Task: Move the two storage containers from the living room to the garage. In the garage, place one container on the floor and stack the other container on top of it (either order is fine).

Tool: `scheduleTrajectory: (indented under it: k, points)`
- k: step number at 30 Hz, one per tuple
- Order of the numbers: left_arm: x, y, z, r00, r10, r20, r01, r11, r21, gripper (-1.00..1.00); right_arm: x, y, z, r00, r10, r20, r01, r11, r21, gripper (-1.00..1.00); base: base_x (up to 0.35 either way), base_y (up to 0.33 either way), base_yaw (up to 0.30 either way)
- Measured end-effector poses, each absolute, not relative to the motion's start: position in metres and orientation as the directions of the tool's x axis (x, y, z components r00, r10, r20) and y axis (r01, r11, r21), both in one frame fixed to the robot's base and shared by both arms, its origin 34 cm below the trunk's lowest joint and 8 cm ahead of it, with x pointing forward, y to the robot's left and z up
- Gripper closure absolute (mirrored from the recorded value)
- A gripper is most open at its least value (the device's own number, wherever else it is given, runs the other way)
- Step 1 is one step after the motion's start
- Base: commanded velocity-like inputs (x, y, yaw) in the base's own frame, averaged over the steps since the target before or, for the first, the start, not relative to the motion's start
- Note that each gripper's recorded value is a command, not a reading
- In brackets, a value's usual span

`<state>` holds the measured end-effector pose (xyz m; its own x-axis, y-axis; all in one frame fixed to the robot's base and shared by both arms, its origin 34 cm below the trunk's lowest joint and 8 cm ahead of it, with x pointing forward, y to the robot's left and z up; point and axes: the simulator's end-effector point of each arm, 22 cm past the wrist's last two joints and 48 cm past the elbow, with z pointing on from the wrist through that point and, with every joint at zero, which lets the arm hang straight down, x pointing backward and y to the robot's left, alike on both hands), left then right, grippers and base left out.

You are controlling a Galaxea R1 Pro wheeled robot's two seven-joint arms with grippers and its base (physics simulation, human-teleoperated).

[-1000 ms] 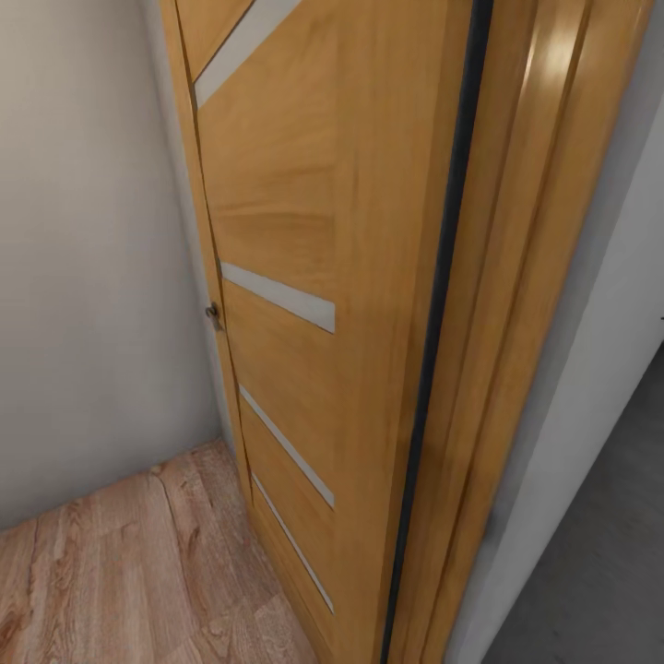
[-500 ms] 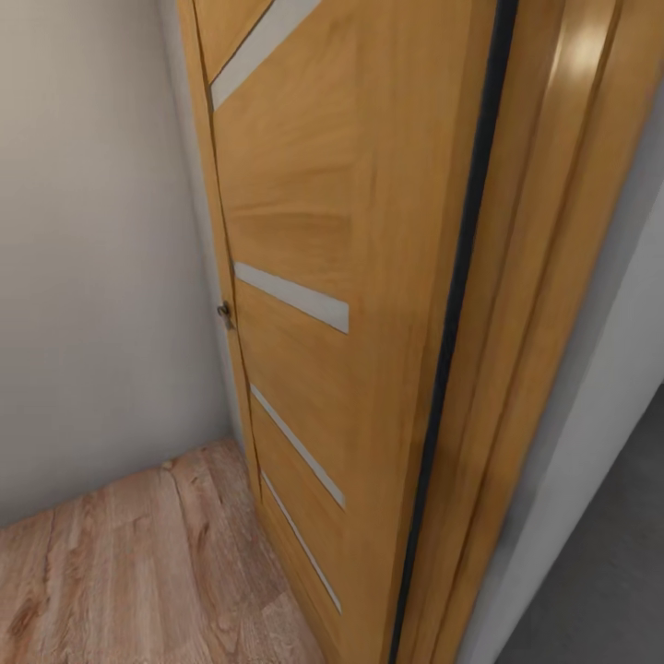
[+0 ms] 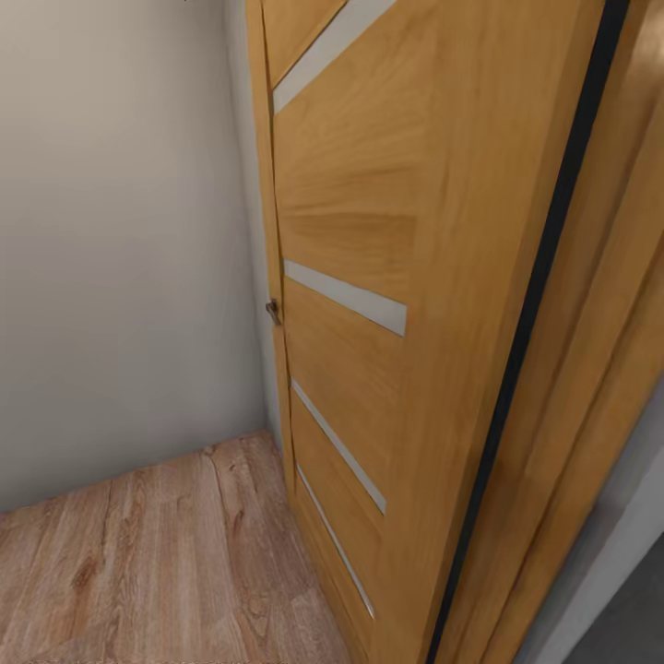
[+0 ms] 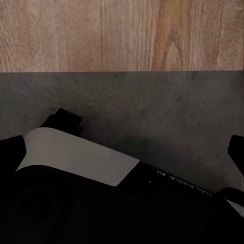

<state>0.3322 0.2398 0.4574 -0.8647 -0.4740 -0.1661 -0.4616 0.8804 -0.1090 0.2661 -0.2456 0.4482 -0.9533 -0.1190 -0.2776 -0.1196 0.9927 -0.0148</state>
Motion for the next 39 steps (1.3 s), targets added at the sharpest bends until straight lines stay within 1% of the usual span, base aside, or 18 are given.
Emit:
scheduleTrajectory:
  k: [39]
  points:
    - [0.3332,0.2318,0.4578,-0.866,-0.474,-0.163,-0.459,0.880,-0.122,-1.00,0.2662,-0.2448,0.4482,-0.953,-0.120,-0.278,-0.121,0.993,-0.014,-1.00,0.000,0.000,0.290]
